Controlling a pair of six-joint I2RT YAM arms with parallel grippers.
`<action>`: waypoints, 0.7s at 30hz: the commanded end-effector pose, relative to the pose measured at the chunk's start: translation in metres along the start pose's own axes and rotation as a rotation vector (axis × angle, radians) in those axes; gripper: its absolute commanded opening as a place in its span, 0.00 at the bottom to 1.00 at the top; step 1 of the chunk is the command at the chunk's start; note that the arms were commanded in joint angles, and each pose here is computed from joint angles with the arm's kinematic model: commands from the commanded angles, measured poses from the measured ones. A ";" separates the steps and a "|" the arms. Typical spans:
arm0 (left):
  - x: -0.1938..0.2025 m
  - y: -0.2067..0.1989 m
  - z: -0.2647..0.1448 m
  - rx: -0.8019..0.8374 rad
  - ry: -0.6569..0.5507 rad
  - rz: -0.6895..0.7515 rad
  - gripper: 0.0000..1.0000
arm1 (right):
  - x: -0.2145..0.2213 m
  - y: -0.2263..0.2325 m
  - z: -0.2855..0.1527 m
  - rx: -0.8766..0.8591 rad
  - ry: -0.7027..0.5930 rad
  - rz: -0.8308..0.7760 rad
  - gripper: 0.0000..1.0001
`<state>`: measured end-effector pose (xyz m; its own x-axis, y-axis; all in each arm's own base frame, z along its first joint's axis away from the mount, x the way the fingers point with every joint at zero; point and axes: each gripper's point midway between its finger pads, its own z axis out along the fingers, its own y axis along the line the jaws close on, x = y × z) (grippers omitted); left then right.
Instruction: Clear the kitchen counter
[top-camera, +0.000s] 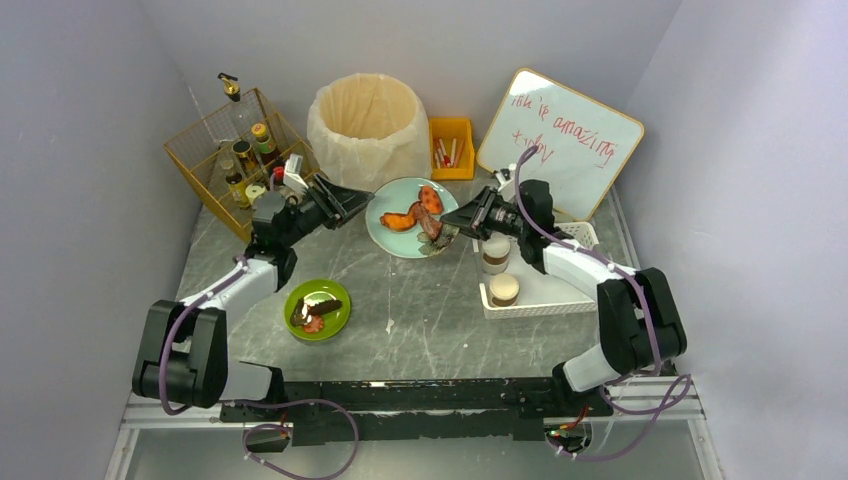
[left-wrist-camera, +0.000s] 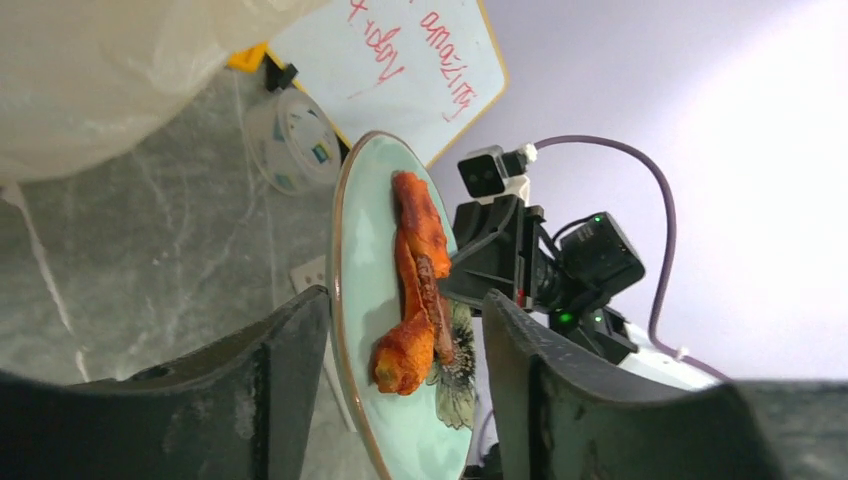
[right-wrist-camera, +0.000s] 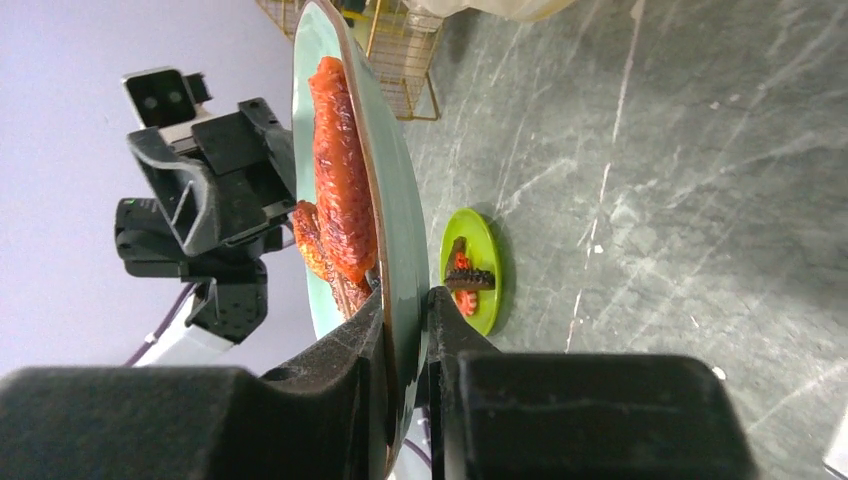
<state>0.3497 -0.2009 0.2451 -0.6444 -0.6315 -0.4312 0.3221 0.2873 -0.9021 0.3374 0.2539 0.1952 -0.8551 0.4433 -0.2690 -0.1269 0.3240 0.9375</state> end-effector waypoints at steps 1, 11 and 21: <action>-0.014 -0.026 0.005 0.036 0.012 0.171 0.65 | -0.023 0.040 -0.019 -0.096 -0.088 -0.015 0.00; -0.030 -0.029 0.003 -0.105 0.076 0.398 0.97 | -0.060 0.014 -0.060 0.045 -0.276 0.043 0.00; -0.052 -0.004 -0.039 -0.461 0.064 0.540 0.97 | -0.120 0.039 -0.084 0.120 -0.511 0.055 0.00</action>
<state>0.3694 -0.1668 0.2879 -0.5125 -0.3678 -0.7759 0.3705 0.7205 -0.5862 0.3645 0.1513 0.1789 -0.6390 0.7377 -0.2178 0.1963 0.4303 0.8811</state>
